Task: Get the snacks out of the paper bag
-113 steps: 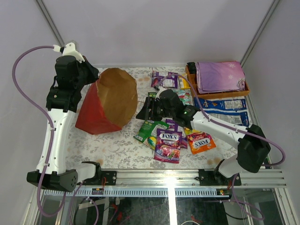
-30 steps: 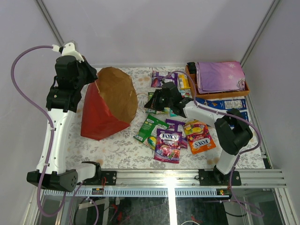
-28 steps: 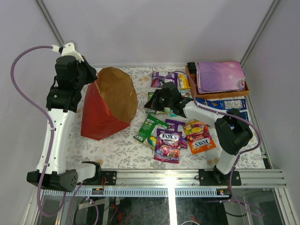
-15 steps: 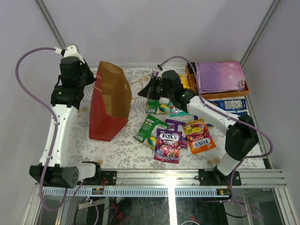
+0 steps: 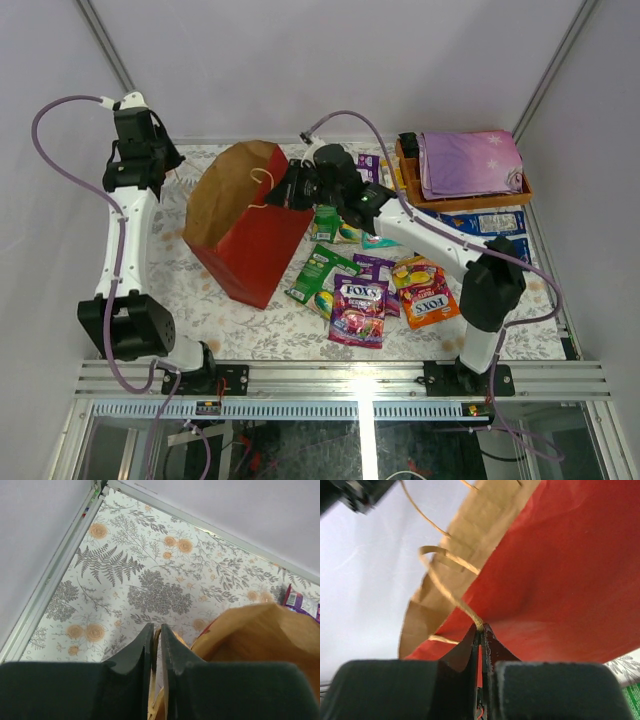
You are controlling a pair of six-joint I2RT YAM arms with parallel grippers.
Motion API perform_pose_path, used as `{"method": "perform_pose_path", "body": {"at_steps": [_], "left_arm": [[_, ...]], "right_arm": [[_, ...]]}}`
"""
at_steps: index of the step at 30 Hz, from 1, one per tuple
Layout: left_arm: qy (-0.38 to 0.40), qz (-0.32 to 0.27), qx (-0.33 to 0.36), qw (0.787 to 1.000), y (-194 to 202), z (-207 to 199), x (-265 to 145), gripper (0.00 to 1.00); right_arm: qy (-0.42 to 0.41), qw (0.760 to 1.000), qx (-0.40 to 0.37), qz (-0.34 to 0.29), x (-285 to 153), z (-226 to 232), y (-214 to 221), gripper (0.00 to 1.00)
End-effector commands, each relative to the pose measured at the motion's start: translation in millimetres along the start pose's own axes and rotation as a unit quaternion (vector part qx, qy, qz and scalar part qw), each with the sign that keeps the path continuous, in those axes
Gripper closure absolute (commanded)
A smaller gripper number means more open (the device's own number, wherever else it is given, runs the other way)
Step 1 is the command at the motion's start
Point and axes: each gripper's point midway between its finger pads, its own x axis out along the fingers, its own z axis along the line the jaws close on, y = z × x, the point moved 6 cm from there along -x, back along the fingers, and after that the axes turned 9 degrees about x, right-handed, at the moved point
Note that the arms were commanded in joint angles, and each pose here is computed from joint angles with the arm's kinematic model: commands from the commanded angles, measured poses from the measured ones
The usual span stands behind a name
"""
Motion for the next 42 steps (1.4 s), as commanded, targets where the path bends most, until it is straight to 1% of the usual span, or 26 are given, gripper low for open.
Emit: {"method": "perform_pose_path", "body": {"at_steps": [1,3,6,11,16,21,23,24,25,26,27,28,29,30,31,32,33,35,36,37,38,40,42], "left_arm": [[0.020,-0.044,-0.003,0.999,-29.7,-3.6,-1.4,0.94],[0.014,-0.060,-0.003,0.998,-39.0,-2.6,-7.8,0.96],[0.006,-0.078,-0.001,0.997,-52.5,-1.2,-16.4,0.96],[0.020,-0.088,-0.006,0.996,-63.1,-5.7,-20.2,0.96],[0.006,-0.083,0.000,0.997,-72.0,-4.2,-3.0,0.96],[-0.009,-0.063,0.000,0.998,-69.2,3.2,21.9,0.95],[-0.021,-0.062,-0.002,0.998,-69.6,8.9,28.3,0.91],[-0.026,-0.062,-0.003,0.998,-69.9,11.5,31.0,0.85],[-0.029,-0.063,-0.004,0.998,-71.0,12.8,32.9,0.76],[-0.029,-0.061,-0.003,0.998,-71.2,13.3,35.5,0.63],[-0.028,-0.060,-0.002,0.998,-72.2,13.4,37.2,0.47],[-0.026,-0.058,-0.002,0.998,-73.1,13.0,37.4,0.32],[-0.021,-0.057,-0.003,0.998,-74.1,11.5,37.0,0.20],[-0.014,-0.058,-0.003,0.998,-75.9,9.6,33.6,0.13],[-0.005,-0.064,-0.004,0.998,-79.7,7.4,27.1,0.09],[0.000,-0.074,-0.007,0.997,-84.1,6.1,18.2,0.01],[0.008,-0.085,-0.010,0.996,-89.2,4.5,6.4,0.00],[0.024,-0.114,-0.014,0.993,-99.9,0.6,-24.5,0.00],[0.032,-0.125,-0.017,0.992,-101.6,-1.1,-40.4,0.00],[0.041,-0.146,-0.023,0.988,-104.1,-2.1,-67.1,0.00],[0.053,-0.156,-0.030,0.986,-99.9,-4.0,-84.7,0.00],[0.079,-0.166,-0.054,0.981,-79.1,-9.1,-113.2,0.00],[0.097,-0.163,-0.077,0.979,-48.1,-11.1,-131.2,0.00]], "right_arm": [[0.000,1.000,-0.016,0.005,8.5,3.6,-3.5,1.00],[0.000,1.000,-0.026,0.002,11.3,7.8,-9.3,1.00],[-0.003,0.999,-0.037,-0.002,17.0,16.2,-19.8,1.00],[-0.014,0.999,-0.048,0.002,37.5,27.2,-37.9,1.00],[-0.018,0.998,-0.052,0.006,62.2,29.4,-55.9,1.00],[-0.033,0.999,-0.026,0.011,82.0,13.8,-66.2,0.99],[-0.038,0.999,-0.014,0.017,87.2,5.6,-66.6,0.87],[-0.039,0.999,-0.009,0.024,90.2,0.2,-64.3,0.78],[-0.041,0.999,-0.008,0.029,91.8,-2.4,-62.4,0.68],[-0.044,0.998,-0.008,0.037,92.7,-4.6,-60.0,0.58],[-0.044,0.998,-0.008,0.042,92.8,-6.6,-58.5,0.49],[-0.044,0.998,-0.010,0.044,92.3,-7.3,-56.8,0.43],[-0.050,0.998,-0.014,0.045,89.2,-5.0,-56.6,0.37],[-0.055,0.997,-0.019,0.043,84.8,-1.3,-57.1,0.32],[-0.061,0.997,-0.027,0.038,79.2,3.4,-58.4,0.25],[-0.068,0.996,-0.038,0.032,70.7,11.1,-61.3,0.19],[-0.074,0.996,-0.047,0.026,61.1,19.1,-64.8,0.08],[-0.095,0.993,-0.069,0.008,33.8,42.0,-73.7,0.00],[-0.102,0.992,-0.078,0.002,21.2,49.8,-75.6,0.01],[-0.107,0.991,-0.086,-0.007,8.3,55.9,-77.7,0.01],[-0.110,0.989,-0.095,-0.016,-6.0,61.8,-79.1,0.01],[-0.110,0.987,-0.107,-0.039,-33.6,67.2,-80.7,0.01],[-0.106,0.986,-0.111,-0.063,-59.7,66.1,-79.6,0.01]]}}
